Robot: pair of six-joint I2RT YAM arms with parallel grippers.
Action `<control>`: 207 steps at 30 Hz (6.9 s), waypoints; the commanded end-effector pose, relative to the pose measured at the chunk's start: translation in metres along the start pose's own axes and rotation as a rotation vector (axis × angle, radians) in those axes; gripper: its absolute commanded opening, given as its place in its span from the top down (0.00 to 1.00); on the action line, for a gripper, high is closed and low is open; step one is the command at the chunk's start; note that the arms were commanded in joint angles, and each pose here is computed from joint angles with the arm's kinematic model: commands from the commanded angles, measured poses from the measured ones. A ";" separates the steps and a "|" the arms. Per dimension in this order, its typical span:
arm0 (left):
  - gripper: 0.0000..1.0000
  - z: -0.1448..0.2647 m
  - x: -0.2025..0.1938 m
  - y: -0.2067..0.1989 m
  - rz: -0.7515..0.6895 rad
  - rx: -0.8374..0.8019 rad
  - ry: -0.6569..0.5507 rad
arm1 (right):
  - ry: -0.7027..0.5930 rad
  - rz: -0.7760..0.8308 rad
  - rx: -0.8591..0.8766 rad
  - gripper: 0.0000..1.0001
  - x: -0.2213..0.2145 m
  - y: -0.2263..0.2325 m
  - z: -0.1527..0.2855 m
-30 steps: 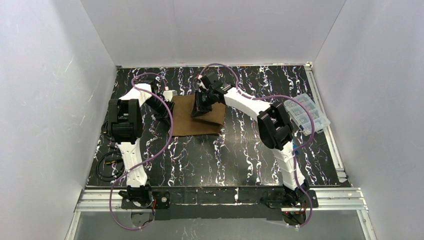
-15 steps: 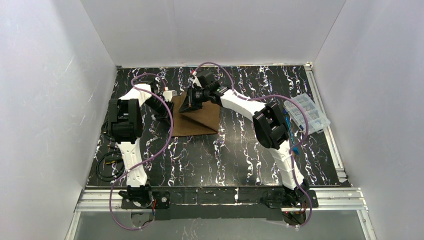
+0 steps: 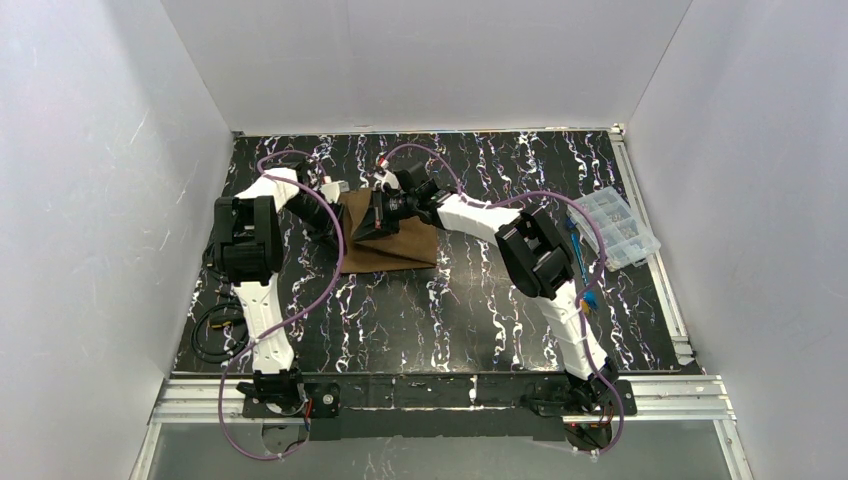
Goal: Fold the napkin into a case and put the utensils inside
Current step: Fold the rectangle-folded napkin at the center of the board, then smooth out the square-folded napkin at the center of the board.
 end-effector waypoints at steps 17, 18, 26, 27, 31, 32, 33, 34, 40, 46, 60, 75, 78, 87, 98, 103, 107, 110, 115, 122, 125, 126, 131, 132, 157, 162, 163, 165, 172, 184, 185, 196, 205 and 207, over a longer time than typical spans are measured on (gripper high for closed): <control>0.76 0.006 -0.002 0.002 0.100 -0.047 -0.015 | 0.076 -0.018 -0.004 0.98 -0.020 -0.044 -0.022; 0.76 0.005 -0.003 0.003 0.107 -0.047 -0.011 | 0.074 -0.010 -0.007 0.98 -0.020 -0.043 -0.022; 0.77 0.002 -0.006 0.007 0.117 -0.038 -0.002 | 0.112 0.070 -0.037 0.97 -0.031 -0.029 -0.028; 0.77 0.002 -0.006 0.007 0.117 -0.037 -0.003 | 0.117 0.070 -0.050 0.97 -0.034 -0.032 -0.030; 0.77 0.002 -0.006 0.008 0.117 -0.040 -0.006 | 0.110 0.079 -0.094 0.95 -0.038 -0.037 -0.036; 0.77 0.002 -0.006 0.007 0.115 -0.039 -0.005 | 0.102 0.089 -0.108 0.95 -0.037 -0.038 -0.036; 0.77 0.002 -0.006 0.007 0.115 -0.039 -0.004 | 0.101 0.093 -0.124 0.93 -0.037 -0.037 -0.036; 0.77 0.002 -0.006 0.008 0.114 -0.038 -0.005 | 0.092 0.107 -0.141 0.91 -0.036 -0.037 -0.036; 0.77 0.006 -0.005 0.007 0.109 -0.034 -0.006 | 0.073 0.135 -0.220 0.59 -0.035 -0.044 -0.033; 0.76 0.029 -0.002 0.010 0.104 -0.017 -0.020 | 0.047 0.152 -0.183 0.48 -0.026 -0.021 -0.029; 0.75 0.074 0.009 -0.026 0.017 -0.072 -0.061 | -0.107 0.129 -0.058 0.65 0.042 0.020 0.068; 0.77 -0.009 0.008 -0.095 -0.190 -0.121 0.105 | 0.021 -0.057 -0.156 0.90 0.005 -0.097 0.089; 0.79 -0.019 -0.004 -0.078 -0.213 -0.046 0.142 | 0.028 -0.078 -0.176 0.90 0.001 -0.110 0.086; 0.81 -0.024 -0.027 -0.047 -0.285 0.123 0.200 | 0.038 -0.141 -0.221 0.90 -0.008 -0.137 0.093; 0.81 -0.018 -0.016 -0.055 -0.276 0.101 0.168 | -0.095 -0.082 -0.019 0.84 0.093 -0.072 0.103; 0.81 -0.021 -0.021 -0.054 -0.276 0.094 0.183 | -0.149 -0.139 -0.026 0.87 0.119 -0.106 0.090; 0.81 -0.022 -0.022 -0.053 -0.285 0.088 0.193 | -0.185 -0.192 -0.073 0.89 0.128 -0.145 0.082; 0.81 -0.023 -0.025 -0.051 -0.293 0.092 0.209 | -0.190 -0.209 -0.122 0.90 0.126 -0.167 0.080; 0.81 -0.025 -0.029 -0.048 -0.303 0.091 0.226 | -0.216 -0.196 0.024 0.89 0.135 -0.139 0.083; 0.82 -0.027 -0.033 -0.047 -0.314 0.078 0.248 | -0.256 -0.153 0.032 0.87 0.173 -0.128 0.094; 0.82 -0.028 -0.036 -0.048 -0.318 0.070 0.255 | -0.260 -0.195 0.014 0.88 0.174 -0.151 0.093; 0.83 -0.028 -0.036 -0.047 -0.319 0.069 0.258 | -0.262 -0.204 0.005 0.88 0.174 -0.159 0.092; 0.83 -0.030 -0.038 -0.045 -0.323 0.065 0.273 | -0.274 -0.231 -0.034 0.89 0.177 -0.184 0.090; 0.83 -0.030 -0.039 -0.045 -0.321 0.063 0.275 | -0.280 -0.235 -0.039 0.89 0.178 -0.188 0.089; 0.84 -0.033 -0.041 -0.044 -0.325 0.059 0.281 | -0.194 -0.122 -0.013 0.82 0.083 -0.126 0.106; 0.84 -0.031 -0.042 -0.044 -0.330 0.063 0.282 | -0.171 -0.196 -0.084 0.86 0.071 -0.169 0.099; 0.84 -0.031 -0.042 -0.045 -0.331 0.061 0.281 | -0.170 -0.211 -0.090 0.86 0.069 -0.176 0.098; 0.84 -0.030 -0.042 -0.046 -0.337 0.055 0.277 | -0.163 -0.225 -0.095 0.87 0.065 -0.183 0.098; 0.82 -0.024 -0.037 -0.051 -0.349 0.045 0.260 | -0.154 -0.152 -0.047 0.80 0.060 -0.146 0.115; 0.82 -0.025 -0.037 -0.050 -0.343 0.046 0.268 | -0.075 -0.166 -0.007 0.80 -0.020 -0.126 0.121; 0.82 -0.026 -0.037 -0.050 -0.340 0.046 0.270 | -0.067 -0.183 -0.003 0.80 -0.025 -0.131 0.119; 0.82 -0.025 -0.039 -0.052 -0.336 0.037 0.270 | -0.002 -0.221 -0.154 0.83 -0.047 -0.171 0.117; 0.82 -0.024 -0.056 -0.066 -0.362 -0.037 0.290 | -0.019 -0.259 -0.270 0.87 -0.084 -0.178 0.142; 0.81 -0.023 -0.062 -0.071 -0.368 -0.057 0.299 | -0.026 -0.273 -0.281 0.87 -0.096 -0.178 0.146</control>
Point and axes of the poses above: each gripper's point midway between its finger pads, its own z axis back along the fingers, its own y axis along the line the jaws close on, x = y × z, the point moved 3 cm from there along z, back along the fingers, and after that the axes turned 10 degrees about -z, right-handed, at the moved point
